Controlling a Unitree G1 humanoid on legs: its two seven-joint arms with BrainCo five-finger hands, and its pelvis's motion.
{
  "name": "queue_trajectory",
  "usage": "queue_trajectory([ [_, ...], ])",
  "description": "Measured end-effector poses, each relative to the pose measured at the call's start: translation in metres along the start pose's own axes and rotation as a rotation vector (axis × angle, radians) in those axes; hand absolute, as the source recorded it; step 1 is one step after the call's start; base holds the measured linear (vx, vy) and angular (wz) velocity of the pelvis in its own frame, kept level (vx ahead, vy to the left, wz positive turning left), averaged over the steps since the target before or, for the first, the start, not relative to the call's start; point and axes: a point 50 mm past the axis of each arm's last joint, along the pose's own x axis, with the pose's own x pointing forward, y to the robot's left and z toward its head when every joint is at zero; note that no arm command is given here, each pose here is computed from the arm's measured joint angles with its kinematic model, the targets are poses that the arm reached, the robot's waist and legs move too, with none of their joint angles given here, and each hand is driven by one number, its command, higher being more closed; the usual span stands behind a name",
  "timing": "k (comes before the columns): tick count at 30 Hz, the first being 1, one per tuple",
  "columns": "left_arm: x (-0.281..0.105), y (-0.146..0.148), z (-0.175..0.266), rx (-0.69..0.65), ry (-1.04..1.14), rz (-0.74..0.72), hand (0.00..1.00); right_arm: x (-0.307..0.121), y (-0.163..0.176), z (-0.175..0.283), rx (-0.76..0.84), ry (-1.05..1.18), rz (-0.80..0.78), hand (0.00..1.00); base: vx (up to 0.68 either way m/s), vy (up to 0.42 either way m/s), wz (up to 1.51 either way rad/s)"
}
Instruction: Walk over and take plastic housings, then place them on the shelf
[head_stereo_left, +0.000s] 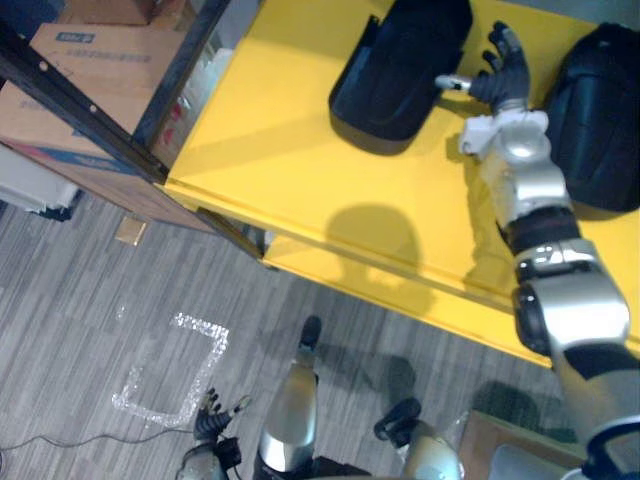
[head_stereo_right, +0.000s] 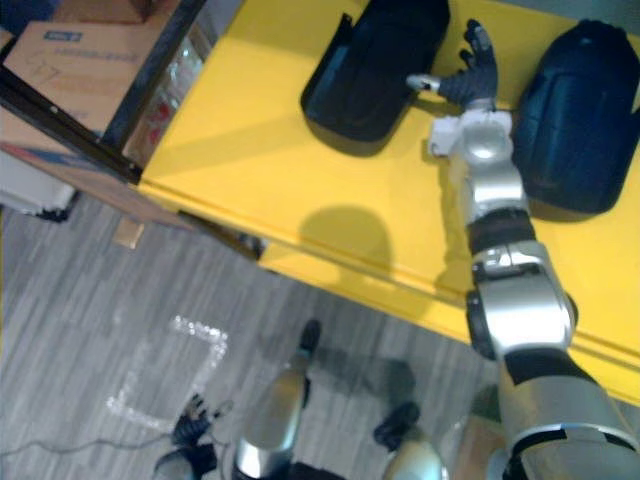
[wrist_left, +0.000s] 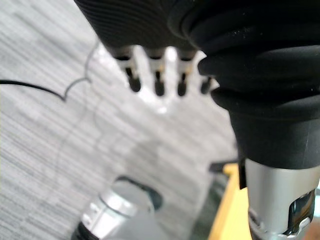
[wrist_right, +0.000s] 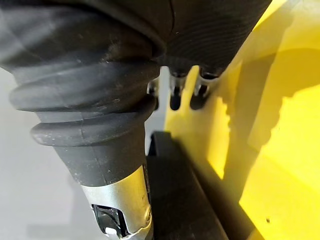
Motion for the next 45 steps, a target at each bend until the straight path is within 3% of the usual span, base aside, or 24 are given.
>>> queue_trajectory([
  [30,0.0,0.001,0.001,-0.039,-0.003,0.008,0.0,-0.003,0.028,0.002,-0.045,-0.047,0.096,0.0,-0.01,-0.01,0.02],
  [38,0.0,0.003,-0.002,-0.039,-0.003,0.018,0.0,-0.006,0.026,0.006,-0.206,-0.128,-0.15,0.0,0.0,0.0,0.0],
  [40,-0.001,0.006,-0.005,-0.038,0.004,0.026,0.0,-0.008,0.022,0.016,-0.29,-0.226,-0.277,0.0,-0.01,-0.023,-0.04],
  [45,0.0,0.008,-0.002,-0.048,-0.019,0.04,0.0,-0.018,0.019,0.062,-0.283,-0.499,-0.446,0.0,-0.01,-0.024,-0.19],
])
